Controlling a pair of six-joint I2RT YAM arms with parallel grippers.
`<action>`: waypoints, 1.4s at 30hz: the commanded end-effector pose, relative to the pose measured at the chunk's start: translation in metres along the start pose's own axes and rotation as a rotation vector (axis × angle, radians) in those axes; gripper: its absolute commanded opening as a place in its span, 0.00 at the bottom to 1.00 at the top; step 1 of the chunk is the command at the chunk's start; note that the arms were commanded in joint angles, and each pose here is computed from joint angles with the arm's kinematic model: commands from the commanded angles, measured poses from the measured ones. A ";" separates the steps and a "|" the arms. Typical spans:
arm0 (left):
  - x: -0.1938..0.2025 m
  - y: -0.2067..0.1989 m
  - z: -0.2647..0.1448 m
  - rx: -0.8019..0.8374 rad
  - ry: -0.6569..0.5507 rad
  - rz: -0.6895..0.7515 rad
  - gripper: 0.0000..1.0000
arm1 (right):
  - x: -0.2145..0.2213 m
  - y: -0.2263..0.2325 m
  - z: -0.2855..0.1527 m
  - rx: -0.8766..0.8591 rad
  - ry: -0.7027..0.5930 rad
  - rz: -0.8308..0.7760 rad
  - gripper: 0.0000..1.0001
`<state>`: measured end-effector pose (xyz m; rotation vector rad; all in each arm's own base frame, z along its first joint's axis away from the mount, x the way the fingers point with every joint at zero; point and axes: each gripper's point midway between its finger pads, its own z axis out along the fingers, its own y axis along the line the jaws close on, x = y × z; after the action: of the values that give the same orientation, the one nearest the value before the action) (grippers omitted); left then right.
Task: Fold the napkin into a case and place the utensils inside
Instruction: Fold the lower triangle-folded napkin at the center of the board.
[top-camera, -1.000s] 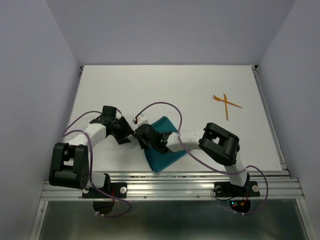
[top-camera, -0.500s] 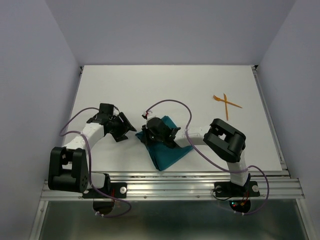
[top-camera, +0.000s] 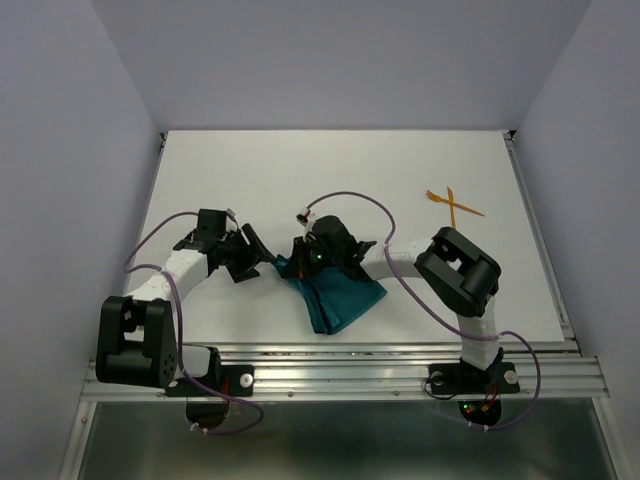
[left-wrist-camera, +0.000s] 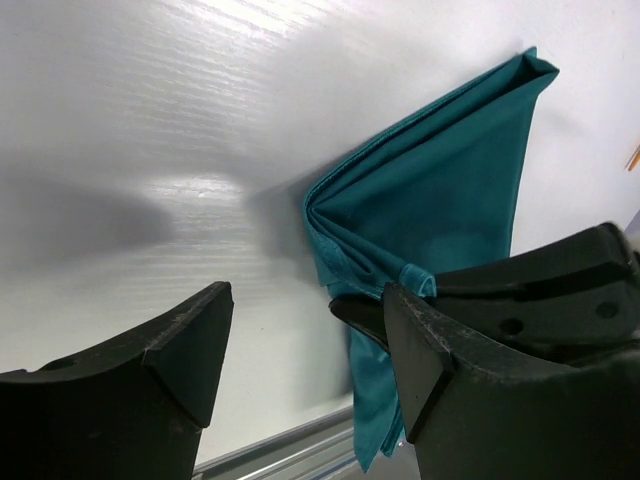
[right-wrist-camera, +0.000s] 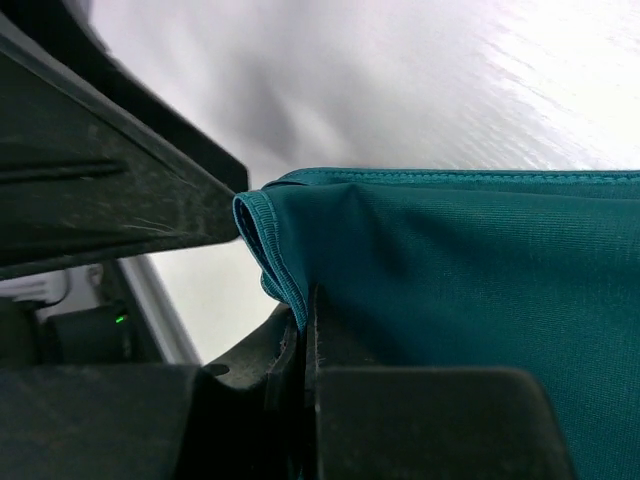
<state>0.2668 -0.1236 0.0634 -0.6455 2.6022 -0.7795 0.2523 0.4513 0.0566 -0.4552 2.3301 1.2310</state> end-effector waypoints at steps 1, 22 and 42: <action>0.001 -0.010 -0.005 0.083 -0.009 0.078 0.72 | -0.007 0.038 -0.010 -0.217 0.052 0.028 0.01; 0.013 -0.006 -0.012 0.106 -0.014 0.111 0.40 | 0.005 0.016 -0.011 -0.355 0.244 0.196 0.01; 0.024 -0.010 0.006 0.065 0.036 0.129 0.60 | 0.011 0.000 -0.006 -0.373 0.313 0.280 0.01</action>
<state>0.2389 -0.1429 0.0510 -0.4582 2.6566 -0.8250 0.2334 0.4377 0.0353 -0.4326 2.5676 1.8091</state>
